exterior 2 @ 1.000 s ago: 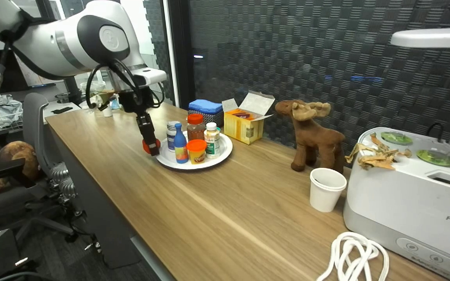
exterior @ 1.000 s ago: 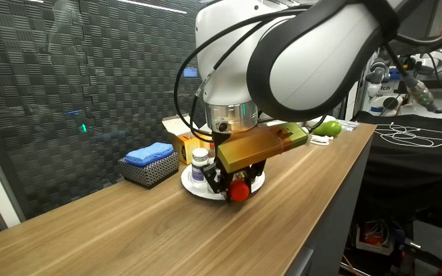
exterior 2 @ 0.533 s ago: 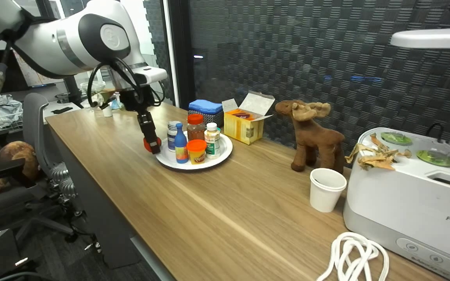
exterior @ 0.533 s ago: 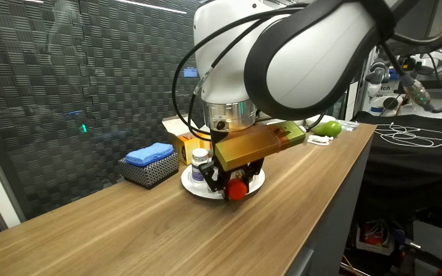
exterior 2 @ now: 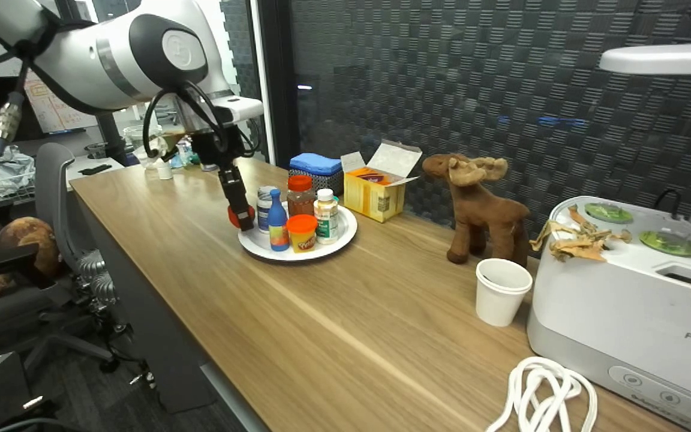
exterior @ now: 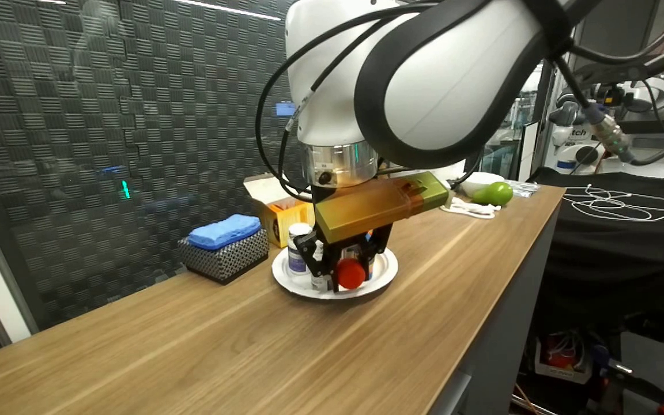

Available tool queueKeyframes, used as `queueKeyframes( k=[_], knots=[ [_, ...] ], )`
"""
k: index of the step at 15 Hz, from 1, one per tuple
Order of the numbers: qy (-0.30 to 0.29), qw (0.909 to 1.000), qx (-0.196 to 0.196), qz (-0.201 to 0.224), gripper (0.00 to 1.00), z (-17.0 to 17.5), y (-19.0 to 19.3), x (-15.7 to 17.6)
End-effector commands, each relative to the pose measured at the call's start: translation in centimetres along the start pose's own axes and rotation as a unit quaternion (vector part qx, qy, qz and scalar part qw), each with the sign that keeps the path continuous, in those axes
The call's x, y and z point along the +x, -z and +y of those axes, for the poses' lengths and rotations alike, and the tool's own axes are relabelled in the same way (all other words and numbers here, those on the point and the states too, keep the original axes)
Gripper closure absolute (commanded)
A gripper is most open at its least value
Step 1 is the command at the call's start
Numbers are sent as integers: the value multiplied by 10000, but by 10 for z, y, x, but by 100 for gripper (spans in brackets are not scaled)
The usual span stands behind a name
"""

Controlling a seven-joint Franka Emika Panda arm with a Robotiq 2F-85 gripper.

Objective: Put the bottles on the tray

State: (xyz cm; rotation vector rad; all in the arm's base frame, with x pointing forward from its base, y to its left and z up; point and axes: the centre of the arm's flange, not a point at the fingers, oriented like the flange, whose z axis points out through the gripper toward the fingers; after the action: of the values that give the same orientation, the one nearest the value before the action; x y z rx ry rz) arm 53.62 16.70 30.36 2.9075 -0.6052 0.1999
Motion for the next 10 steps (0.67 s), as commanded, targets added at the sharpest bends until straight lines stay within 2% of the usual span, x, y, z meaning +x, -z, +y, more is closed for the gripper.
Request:
queueKeyframes(
  k=[1, 10],
  knots=[
    [-2, 10000, 44, -32, 76, -6, 4, 17],
    [-66, 10000, 49, -50, 76, -10, -7, 30]
  ],
)
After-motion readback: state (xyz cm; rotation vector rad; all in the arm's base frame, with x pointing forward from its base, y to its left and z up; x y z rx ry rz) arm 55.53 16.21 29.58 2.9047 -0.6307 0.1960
